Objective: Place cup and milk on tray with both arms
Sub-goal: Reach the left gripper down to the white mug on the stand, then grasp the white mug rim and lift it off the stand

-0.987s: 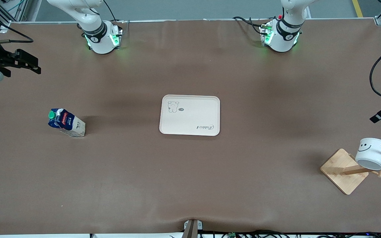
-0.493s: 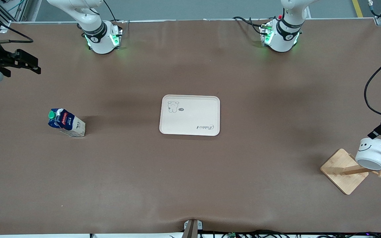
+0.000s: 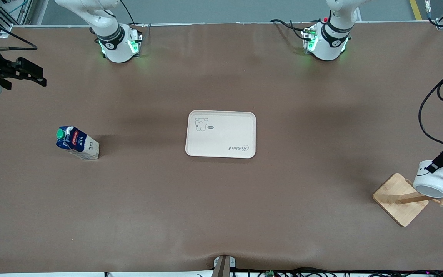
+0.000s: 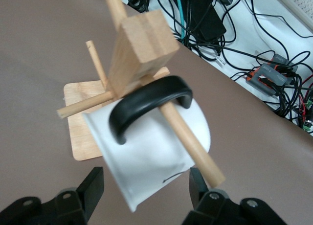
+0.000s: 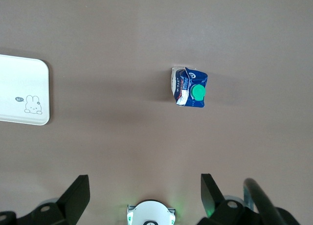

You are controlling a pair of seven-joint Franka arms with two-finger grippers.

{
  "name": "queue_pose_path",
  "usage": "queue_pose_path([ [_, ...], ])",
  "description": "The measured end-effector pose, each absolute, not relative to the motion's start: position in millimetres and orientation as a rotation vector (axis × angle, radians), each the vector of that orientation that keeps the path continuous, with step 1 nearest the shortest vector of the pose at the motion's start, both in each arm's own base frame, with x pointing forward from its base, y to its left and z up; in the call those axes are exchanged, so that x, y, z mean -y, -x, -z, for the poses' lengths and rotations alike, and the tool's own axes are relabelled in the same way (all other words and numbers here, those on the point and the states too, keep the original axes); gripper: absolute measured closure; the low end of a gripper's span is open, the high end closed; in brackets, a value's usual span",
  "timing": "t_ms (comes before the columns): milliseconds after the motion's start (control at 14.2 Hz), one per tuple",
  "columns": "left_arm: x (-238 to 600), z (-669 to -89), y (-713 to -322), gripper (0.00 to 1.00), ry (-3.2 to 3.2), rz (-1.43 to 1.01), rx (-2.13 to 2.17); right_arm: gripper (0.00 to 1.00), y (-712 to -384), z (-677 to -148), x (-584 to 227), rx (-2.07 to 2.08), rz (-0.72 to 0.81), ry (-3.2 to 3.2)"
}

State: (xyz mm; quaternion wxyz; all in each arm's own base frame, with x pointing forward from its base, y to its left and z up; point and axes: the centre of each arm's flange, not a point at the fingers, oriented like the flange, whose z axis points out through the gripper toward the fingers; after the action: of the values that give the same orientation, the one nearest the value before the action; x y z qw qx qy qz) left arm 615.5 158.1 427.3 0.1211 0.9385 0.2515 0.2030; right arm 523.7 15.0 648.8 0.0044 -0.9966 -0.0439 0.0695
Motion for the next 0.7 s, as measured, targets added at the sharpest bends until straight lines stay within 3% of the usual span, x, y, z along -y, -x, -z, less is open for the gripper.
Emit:
queue_pose_path([
  [282,-156.3,-424.6,-622.1,0.28,-2.735,-0.622,-0.731,0.0,-523.7,-648.8,-14.9,0.137,-0.218,3.122],
  [423,-154.4,-427.4,-623.7,0.45,-2.733,-0.629,-0.724,0.0,-523.7,-648.7,-14.9,0.137,-0.218,3.122],
  [564,-152.0,-429.4,-625.1,0.5,-2.732,-0.634,-0.717,0.0,-523.7,-648.7,-14.8,0.137,-0.218,3.122],
  [634,-147.8,-432.2,-627.1,0.62,-2.731,-0.64,-0.706,0.0,-523.8,-648.7,-14.8,0.137,-0.218,3.122],
  [705,-141.8,-435.1,-629.5,0.67,-2.729,-0.645,-0.691,0.0,-523.8,-648.7,-14.8,0.137,-0.218,3.122],
])
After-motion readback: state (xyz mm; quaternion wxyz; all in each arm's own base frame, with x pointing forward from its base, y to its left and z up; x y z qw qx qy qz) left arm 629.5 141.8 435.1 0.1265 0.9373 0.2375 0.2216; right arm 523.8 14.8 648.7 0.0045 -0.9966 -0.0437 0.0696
